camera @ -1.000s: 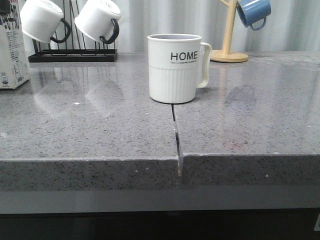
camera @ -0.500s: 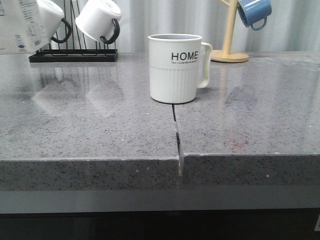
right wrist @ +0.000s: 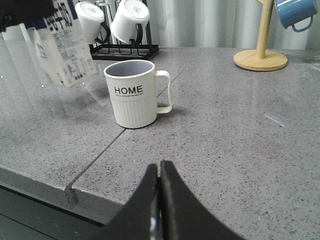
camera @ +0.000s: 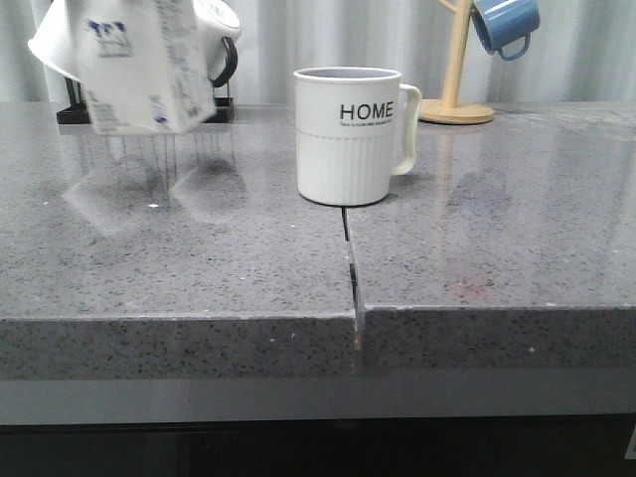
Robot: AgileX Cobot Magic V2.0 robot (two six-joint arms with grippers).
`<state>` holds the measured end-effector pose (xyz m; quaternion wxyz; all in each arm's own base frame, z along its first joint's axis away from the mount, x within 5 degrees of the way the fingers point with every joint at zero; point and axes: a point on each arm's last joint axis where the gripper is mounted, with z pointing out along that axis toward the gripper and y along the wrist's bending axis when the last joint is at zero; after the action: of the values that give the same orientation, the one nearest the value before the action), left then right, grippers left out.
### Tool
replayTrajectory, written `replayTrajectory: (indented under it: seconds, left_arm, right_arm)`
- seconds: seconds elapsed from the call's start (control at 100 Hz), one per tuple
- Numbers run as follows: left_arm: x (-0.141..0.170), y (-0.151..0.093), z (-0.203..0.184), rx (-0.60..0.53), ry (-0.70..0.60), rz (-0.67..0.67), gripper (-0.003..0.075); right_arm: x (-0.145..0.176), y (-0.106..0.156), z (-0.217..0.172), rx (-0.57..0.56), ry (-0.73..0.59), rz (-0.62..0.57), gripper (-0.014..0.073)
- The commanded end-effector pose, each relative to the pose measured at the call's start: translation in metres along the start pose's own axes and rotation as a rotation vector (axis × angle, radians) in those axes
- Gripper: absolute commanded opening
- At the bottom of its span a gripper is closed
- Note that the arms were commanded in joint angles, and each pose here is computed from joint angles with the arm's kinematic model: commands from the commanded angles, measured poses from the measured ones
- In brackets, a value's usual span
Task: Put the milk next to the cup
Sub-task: 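Lift the milk carton and carry it beside the white mug, then lower the carton onto the table, open the left gripper, withdraw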
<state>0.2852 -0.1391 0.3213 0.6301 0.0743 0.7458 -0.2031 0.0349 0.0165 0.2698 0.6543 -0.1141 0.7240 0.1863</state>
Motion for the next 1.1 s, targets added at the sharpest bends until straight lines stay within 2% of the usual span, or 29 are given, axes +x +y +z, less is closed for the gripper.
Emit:
replayTrajectory:
  seconds: [0.0,0.18,0.49,0.57,0.69,0.76,0.81,1.09]
  left_arm:
    - [-0.017,-0.016,0.0,0.046,-0.134,-0.02,0.0155]
    - [0.003,-0.035,0.013,0.097,-0.112,-0.011,0.0156]
    - [0.017,-0.04,0.023,0.105,-0.079,-0.01,0.0173]
    - [0.017,-0.04,0.023,0.108,-0.079,-0.006,0.0275]
    - [0.017,-0.04,0.023,0.108,-0.074,-0.006,0.0564]
    - [0.018,-0.04,0.023,0.108,-0.066,-0.005,0.0682]
    - [0.019,-0.041,0.022,0.108,-0.054,-0.005,0.0713]
    - [0.009,-0.042,0.008,0.12,-0.03,-0.004,0.0671]
  right_arm:
    - [-0.014,0.001,-0.002,-0.006,-0.089,-0.007,-0.0069]
    - [-0.014,0.001,-0.002,-0.006,-0.089,-0.007,-0.0069]
    - [-0.014,0.001,-0.002,-0.006,-0.089,-0.007,-0.0069]
    - [-0.014,0.001,-0.002,-0.006,-0.089,-0.007,-0.0069]
    - [-0.014,0.001,-0.002,-0.006,-0.089,-0.007,-0.0069]
    - [-0.014,0.001,-0.002,-0.006,-0.089,-0.007,-0.0069]
    - [-0.014,0.001,-0.002,-0.006,-0.089,-0.007,-0.0069]
    - [-0.014,0.001,-0.002,-0.006,-0.089,-0.007,-0.0069]
